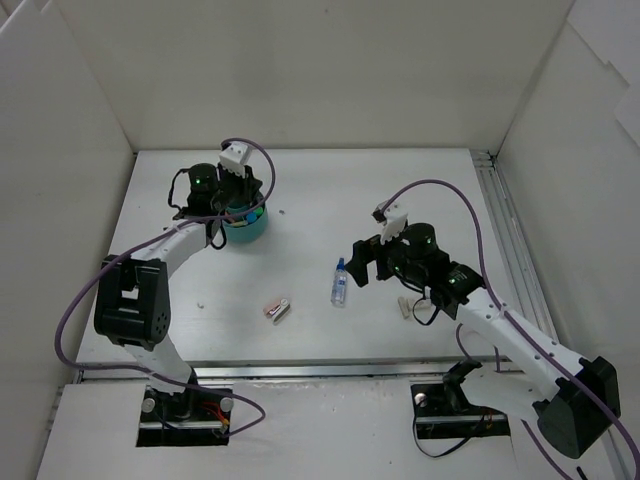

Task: Sort the stationery into containers
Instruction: Place the pen in the storage box.

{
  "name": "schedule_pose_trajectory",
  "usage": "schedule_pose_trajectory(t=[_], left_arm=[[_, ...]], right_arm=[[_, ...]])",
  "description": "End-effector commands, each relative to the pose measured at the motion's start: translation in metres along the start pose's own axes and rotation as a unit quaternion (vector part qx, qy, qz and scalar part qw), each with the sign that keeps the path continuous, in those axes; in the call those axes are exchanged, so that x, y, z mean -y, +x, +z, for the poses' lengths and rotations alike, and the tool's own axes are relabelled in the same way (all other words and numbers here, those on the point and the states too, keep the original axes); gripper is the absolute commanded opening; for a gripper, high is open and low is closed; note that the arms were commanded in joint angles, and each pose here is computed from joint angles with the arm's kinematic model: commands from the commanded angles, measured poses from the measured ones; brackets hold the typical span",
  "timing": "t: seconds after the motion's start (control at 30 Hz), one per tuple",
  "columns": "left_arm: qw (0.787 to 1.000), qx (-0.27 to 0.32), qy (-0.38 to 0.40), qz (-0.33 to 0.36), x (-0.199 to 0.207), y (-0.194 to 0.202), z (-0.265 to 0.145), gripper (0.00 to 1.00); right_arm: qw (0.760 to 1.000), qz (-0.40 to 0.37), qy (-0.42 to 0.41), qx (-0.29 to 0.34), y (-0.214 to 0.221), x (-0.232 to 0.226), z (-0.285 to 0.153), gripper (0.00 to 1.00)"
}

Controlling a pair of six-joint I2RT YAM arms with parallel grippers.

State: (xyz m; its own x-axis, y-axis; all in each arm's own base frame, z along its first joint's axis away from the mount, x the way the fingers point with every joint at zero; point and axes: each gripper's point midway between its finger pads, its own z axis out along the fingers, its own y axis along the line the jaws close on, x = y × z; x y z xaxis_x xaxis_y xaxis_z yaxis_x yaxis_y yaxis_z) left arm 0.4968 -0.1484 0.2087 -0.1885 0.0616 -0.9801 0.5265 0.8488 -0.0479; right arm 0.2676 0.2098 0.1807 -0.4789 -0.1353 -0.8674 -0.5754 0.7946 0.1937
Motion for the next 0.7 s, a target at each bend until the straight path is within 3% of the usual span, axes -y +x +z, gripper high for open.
schedule_pose_trajectory(t=[0.0, 0.43, 0.57, 0.67], left_arm=[[0.993, 0.093, -0.012, 0.078, -0.009, -0.074, -0.004, 0.0], [0.998, 0.035, -0.031, 0.042, -0.016, -0.019, 0.0, 0.0], [0.999, 0.018, -0.029, 0.021, -0.01, -0.013, -0.001, 0.2], [0.999, 0.011, -0.039, 0.022, -0.009, -0.008, -0.005, 0.28]], right_arm=[[1.0, -0.006, 0.007, 0.024, -0.019, 0.005, 0.001, 0.98], [1.0, -0.003, 0.01, 0.026, -0.014, 0.012, -0.005, 0.98], [0.999, -0.004, 0.016, 0.034, -0.016, 0.014, -0.009, 0.98], [0.999, 0.0, 0.022, 0.037, -0.016, 0.017, -0.011, 0.98]])
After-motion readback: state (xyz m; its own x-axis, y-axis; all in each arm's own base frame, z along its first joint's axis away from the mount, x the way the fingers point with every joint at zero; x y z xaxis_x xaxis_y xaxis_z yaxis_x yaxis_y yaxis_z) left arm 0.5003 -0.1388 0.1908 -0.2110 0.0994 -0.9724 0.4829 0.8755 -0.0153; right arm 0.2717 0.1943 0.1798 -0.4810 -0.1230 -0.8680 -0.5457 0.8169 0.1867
